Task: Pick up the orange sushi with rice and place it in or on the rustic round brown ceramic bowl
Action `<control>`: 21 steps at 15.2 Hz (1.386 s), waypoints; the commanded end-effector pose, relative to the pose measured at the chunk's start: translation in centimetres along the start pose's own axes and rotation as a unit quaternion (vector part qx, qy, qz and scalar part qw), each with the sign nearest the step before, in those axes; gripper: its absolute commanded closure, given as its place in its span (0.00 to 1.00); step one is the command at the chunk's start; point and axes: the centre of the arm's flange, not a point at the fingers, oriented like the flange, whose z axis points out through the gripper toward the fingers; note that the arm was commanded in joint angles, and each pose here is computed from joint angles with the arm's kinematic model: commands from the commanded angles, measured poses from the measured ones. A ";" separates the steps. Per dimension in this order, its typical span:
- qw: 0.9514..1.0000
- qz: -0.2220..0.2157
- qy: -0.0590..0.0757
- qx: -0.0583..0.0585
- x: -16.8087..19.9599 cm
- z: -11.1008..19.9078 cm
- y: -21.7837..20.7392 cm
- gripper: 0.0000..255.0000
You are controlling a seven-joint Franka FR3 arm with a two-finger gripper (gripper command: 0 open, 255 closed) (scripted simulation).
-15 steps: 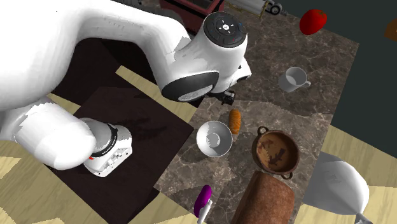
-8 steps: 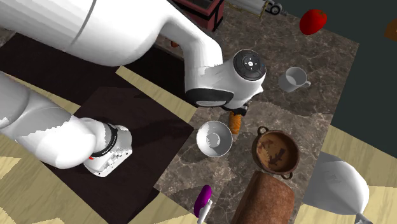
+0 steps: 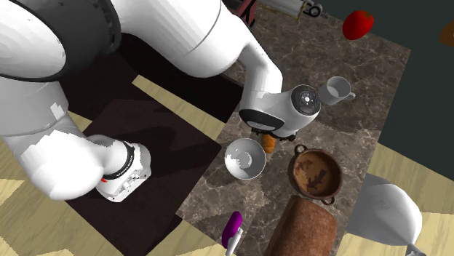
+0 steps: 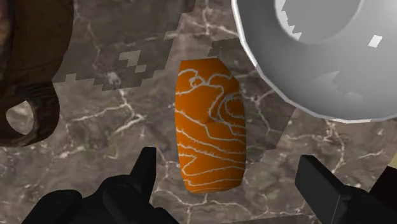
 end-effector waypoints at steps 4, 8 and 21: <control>1.000 -0.005 0.000 0.001 0.2 3.0 0.5 0.00; 1.000 -0.005 0.000 0.001 0.2 4.9 0.5 0.00; 1.000 -0.005 0.000 0.001 0.1 4.9 0.6 1.00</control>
